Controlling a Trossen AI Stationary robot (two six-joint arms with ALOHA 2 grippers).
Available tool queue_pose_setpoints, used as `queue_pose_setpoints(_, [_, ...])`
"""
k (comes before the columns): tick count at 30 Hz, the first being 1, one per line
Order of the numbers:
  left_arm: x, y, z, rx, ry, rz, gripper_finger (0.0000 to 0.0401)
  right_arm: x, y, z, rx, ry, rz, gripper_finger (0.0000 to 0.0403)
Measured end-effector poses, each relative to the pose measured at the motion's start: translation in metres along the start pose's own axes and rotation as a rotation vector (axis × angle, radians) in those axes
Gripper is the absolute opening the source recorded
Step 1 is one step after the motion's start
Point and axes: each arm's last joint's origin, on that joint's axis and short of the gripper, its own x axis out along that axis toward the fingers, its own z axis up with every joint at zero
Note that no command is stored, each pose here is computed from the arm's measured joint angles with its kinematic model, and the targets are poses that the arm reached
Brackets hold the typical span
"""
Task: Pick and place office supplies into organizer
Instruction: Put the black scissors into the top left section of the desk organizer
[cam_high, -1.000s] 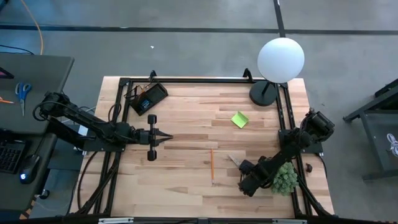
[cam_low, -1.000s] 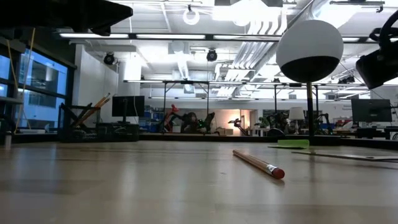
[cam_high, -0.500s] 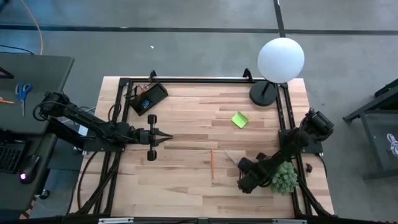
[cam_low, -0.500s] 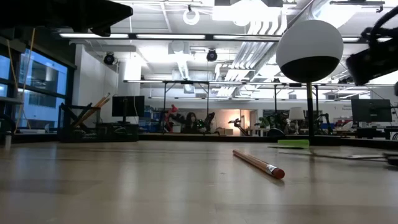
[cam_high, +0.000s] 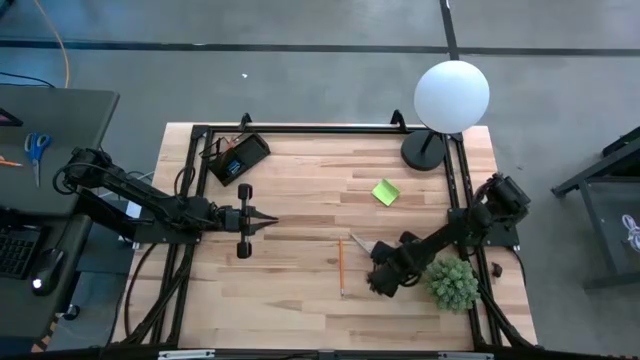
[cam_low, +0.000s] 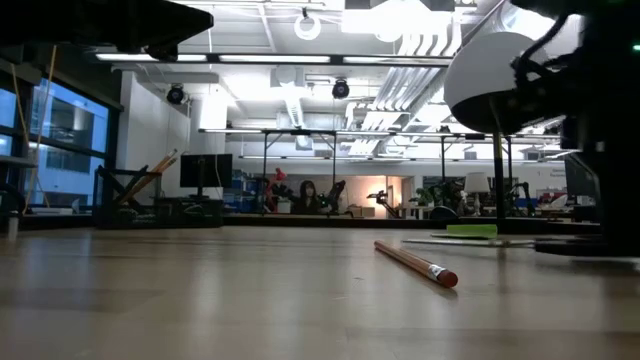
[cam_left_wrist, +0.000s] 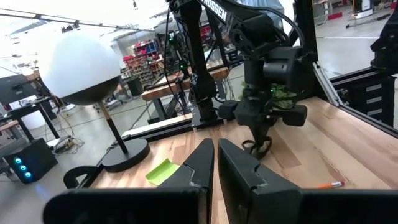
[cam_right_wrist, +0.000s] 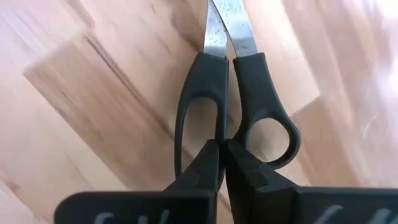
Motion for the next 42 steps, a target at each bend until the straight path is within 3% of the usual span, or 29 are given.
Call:
queue_pose_setpoints(22, [0.0, 0.0, -0.001, -0.005, 0.008, -0.002, 0.0012, -0.041, -0.021, 0.091, -0.178, -0.232, -0.028, 0.0001])
queue_pose_setpoints(30, [0.0, 0.0, -0.001, -0.002, 0.015, -0.004, 0.0012, -0.03, -0.029, 0.127, -0.264, -0.323, 0.029, 0.0001])
queue_pose_setpoints(42, [0.0, 0.0, -0.002, 0.027, 0.023, 0.02, 0.0012, 0.004, -0.046, 0.162, -0.336, -0.326, -0.009, 0.0])
